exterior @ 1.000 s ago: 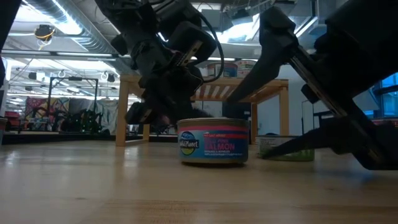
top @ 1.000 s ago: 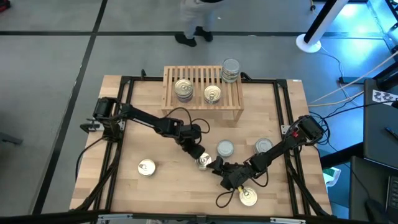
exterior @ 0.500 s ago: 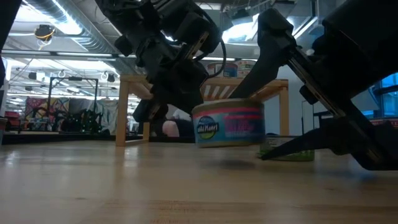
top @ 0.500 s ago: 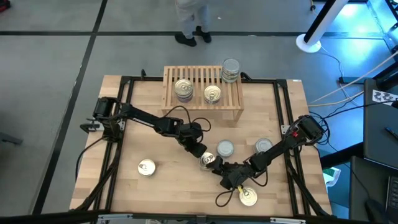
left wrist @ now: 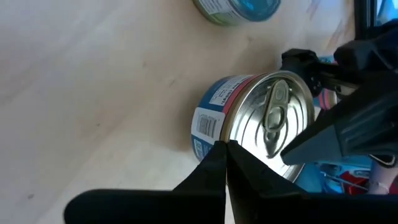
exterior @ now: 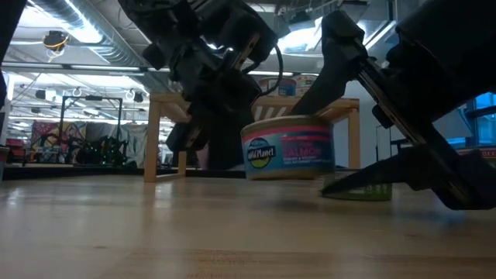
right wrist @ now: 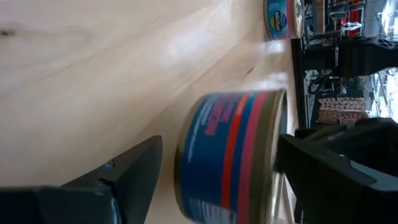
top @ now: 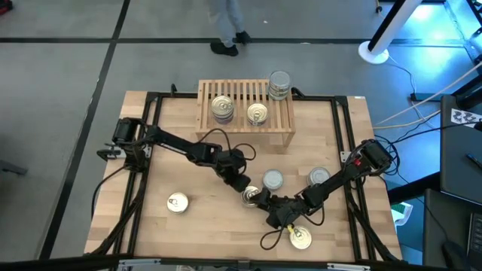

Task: Stack canned seafood by type on shelf
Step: Stack the blue tuna can on top of the blue tuna can on the shelf

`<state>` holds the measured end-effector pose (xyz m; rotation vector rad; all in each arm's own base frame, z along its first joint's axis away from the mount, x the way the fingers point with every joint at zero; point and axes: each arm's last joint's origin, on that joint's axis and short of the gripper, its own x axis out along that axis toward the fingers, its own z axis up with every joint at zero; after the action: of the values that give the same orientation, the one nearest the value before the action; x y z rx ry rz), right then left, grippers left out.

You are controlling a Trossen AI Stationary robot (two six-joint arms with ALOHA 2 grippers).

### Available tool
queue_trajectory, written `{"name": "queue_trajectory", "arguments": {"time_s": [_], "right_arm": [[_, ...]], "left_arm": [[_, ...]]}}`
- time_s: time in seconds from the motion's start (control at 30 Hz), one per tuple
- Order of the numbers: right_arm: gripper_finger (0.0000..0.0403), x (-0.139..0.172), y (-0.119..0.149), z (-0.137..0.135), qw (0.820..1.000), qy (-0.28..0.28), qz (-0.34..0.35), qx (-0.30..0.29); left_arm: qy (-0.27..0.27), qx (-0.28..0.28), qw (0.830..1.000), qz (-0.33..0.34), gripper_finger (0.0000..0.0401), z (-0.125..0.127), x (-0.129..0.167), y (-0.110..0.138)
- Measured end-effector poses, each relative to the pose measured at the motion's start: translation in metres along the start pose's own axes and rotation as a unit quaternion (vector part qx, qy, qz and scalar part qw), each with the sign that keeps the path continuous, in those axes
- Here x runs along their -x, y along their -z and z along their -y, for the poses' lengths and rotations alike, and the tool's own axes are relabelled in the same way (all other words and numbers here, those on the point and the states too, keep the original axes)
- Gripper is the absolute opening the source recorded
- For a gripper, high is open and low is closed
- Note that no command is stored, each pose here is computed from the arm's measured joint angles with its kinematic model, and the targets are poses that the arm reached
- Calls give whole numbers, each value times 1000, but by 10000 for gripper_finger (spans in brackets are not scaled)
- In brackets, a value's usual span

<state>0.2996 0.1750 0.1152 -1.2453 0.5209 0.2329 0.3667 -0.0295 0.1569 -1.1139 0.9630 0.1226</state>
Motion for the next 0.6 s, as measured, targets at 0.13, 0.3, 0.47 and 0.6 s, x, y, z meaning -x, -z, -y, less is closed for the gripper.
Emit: {"name": "queue_trajectory", "arguments": {"time_s": [0.13, 0.3, 0.47, 0.6], "right_arm": [[319, 0, 0, 0, 1000, 1, -2, 0], [319, 0, 0, 0, 1000, 5, -1, 0], [308, 0, -1, 1, 1000, 7, -3, 2], [266, 0, -1, 1, 1000, 8, -3, 3]], "left_arm": [[13, -8, 1000, -9, 0, 4, -2, 4], [30, -15, 999, -9, 0, 10, -3, 8], [31, -14, 999, -12, 0, 11, -4, 10], [30, -13, 999, -12, 0, 11, -4, 10]]}}
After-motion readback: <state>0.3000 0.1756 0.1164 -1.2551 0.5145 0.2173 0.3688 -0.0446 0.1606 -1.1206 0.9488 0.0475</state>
